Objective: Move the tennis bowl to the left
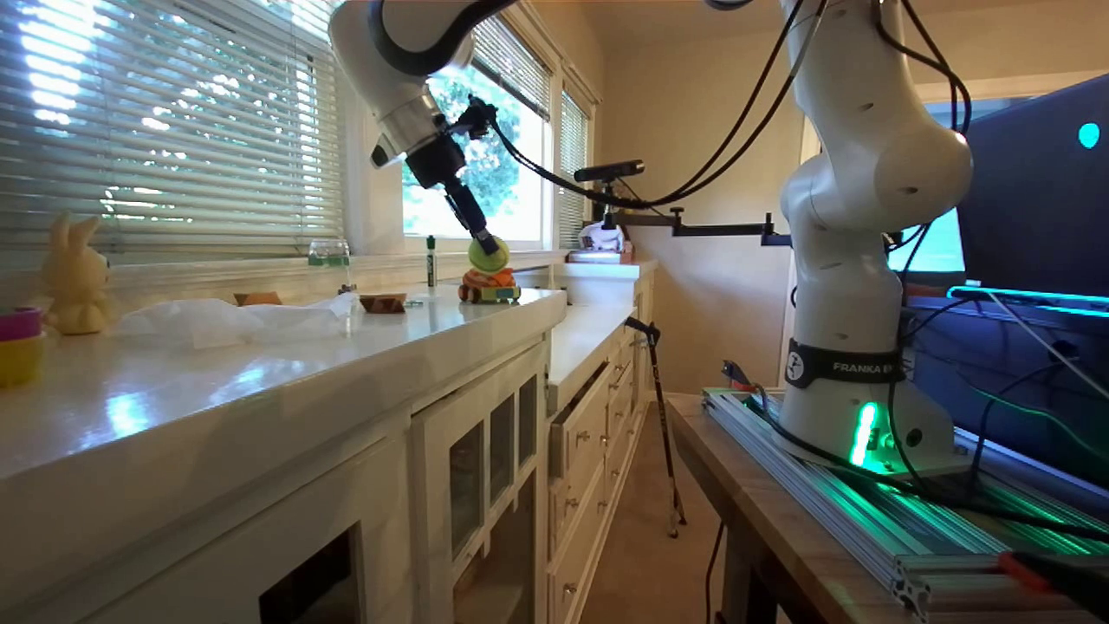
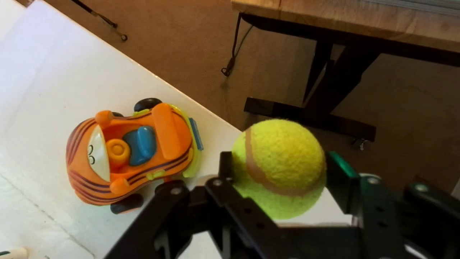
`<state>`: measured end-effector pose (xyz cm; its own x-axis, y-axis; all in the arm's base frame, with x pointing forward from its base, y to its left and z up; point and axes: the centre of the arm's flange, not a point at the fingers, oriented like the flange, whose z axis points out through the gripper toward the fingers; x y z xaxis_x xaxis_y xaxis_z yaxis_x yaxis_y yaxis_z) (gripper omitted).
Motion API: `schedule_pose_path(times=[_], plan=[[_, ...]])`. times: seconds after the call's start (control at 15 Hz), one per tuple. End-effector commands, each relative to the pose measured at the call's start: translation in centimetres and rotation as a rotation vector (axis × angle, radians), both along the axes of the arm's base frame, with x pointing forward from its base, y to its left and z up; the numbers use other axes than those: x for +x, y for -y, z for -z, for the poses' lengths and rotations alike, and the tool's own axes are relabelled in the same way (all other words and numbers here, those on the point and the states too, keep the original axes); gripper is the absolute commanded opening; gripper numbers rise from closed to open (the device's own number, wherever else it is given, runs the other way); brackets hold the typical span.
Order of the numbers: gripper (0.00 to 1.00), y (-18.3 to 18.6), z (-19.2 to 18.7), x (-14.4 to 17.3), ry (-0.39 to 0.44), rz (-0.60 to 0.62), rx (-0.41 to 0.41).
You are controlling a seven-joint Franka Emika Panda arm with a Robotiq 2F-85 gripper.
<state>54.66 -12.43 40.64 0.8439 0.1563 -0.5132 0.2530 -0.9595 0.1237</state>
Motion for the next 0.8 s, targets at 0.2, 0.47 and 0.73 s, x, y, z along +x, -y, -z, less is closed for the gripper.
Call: schedule_pose_path(times=[0.2, 0.47, 0.73], plan=[[0.4, 0.1, -0.5, -0.5, -0.029, -0.033, -0.011], [0.4, -0.2, -0.2, -0.4, -0.02, -0.017, -0.019], [0.4, -2.1, 0.1, 0.2, 0.034, -0.004, -0.013]])
